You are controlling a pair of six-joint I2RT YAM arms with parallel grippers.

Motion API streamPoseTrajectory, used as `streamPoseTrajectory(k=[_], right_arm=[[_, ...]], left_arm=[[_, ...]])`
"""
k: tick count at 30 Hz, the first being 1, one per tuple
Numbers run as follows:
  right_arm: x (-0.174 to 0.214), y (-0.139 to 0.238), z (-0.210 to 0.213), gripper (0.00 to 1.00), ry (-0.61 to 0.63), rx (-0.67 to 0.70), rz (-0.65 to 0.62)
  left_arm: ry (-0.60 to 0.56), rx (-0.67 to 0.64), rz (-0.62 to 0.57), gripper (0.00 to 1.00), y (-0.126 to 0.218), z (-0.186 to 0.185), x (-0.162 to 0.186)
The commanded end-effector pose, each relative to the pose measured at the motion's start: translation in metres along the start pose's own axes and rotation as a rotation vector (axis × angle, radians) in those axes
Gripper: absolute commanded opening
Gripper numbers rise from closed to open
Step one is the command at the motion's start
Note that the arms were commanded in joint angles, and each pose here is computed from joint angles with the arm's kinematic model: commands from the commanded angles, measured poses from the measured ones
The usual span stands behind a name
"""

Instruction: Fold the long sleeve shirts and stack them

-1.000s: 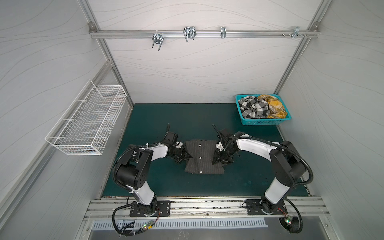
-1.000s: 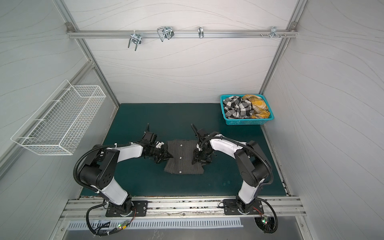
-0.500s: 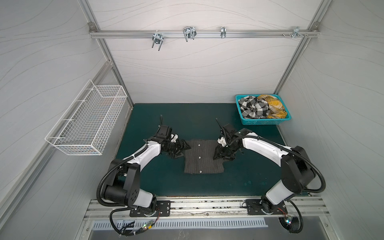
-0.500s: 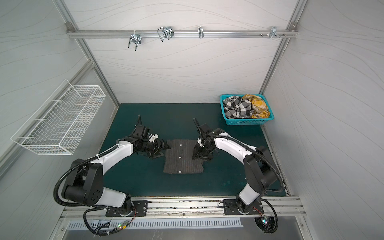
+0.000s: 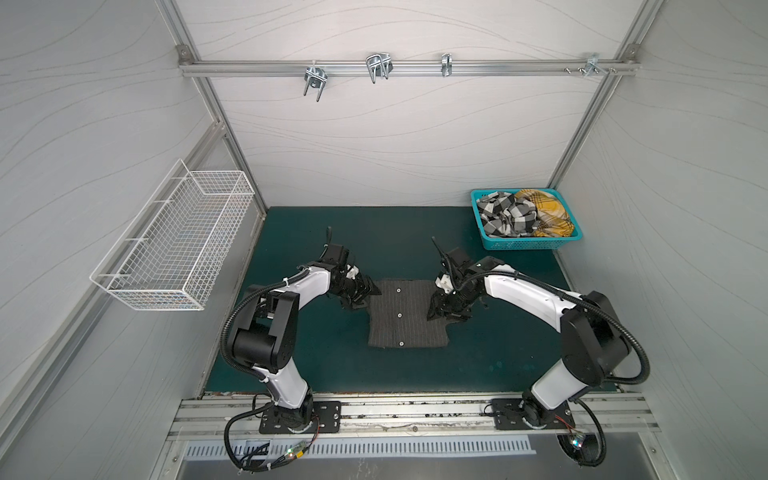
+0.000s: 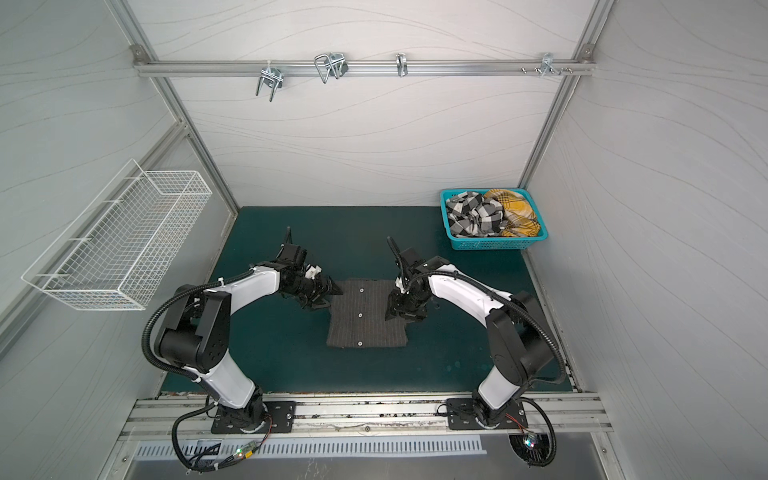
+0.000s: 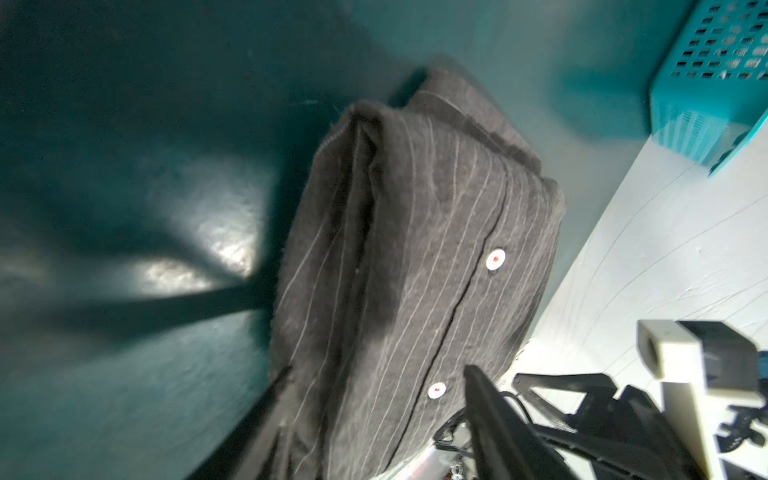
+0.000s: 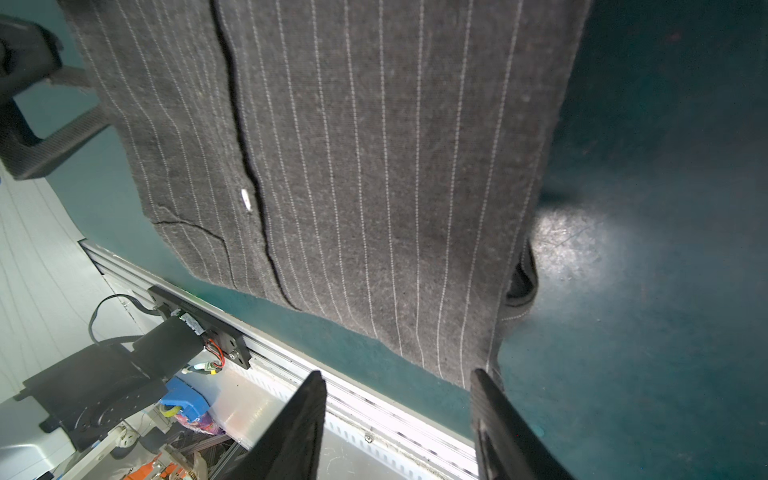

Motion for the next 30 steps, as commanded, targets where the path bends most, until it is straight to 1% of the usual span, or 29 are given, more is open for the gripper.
streamPoseTrajectory(k=[1,5,10,12,14,15,19,23,26,28,30], right_arm=[[-0.004,-0.002,-0.001,0.57,-0.003,0.009,0.015],[-0.007,-0.003,0.002,0.57,-0.004,0.006,0.018],[-0.008,-0.005,0.001,0.57,-0.005,0.011,0.022],[-0.008,-0.007,0.001,0.57,-0.006,0.011,0.024],[-0.009,-0.009,0.000,0.57,-0.011,0.010,0.027],[-0.009,-0.009,0.001,0.57,-0.012,0.007,0.028],[-0.009,-0.011,0.002,0.57,-0.014,0.004,0.031],[-0.010,-0.012,0.002,0.57,-0.014,0.004,0.033],[-0.010,-0.011,0.003,0.57,-0.012,0.001,0.030],[-0.010,-0.008,0.005,0.57,-0.011,-0.005,0.022],[-0.009,-0.002,0.008,0.57,-0.005,-0.011,0.015]], left_arm=[[0.005,0.052,0.013,0.55,-0.007,-0.005,-0.007],[0.038,0.071,0.042,0.44,-0.018,0.002,-0.006],[0.041,0.190,0.027,0.34,-0.019,-0.012,-0.010],[0.039,0.200,0.030,0.31,-0.020,-0.014,-0.011],[0.039,0.200,0.039,0.25,-0.023,-0.012,-0.012],[0.041,0.210,0.046,0.21,-0.027,-0.011,-0.012],[0.083,0.261,0.074,0.00,-0.042,-0.001,-0.010],[0.092,0.288,0.064,0.00,-0.044,0.003,-0.008],[0.115,0.249,0.047,0.00,-0.040,0.013,-0.010],[0.104,0.200,0.038,0.19,-0.035,0.015,-0.010],[0.071,0.176,0.011,0.33,-0.021,0.007,-0.010]])
Point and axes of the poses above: each gripper's point midway between its finger pads, its own y axis back along the fingers, its own z axis along the line the jaws close on, x = y × z, the point moved 4 cm from there along y, back along the fingers, and after that the axes turned 4 degrees about -y, right-handed, at the moved point
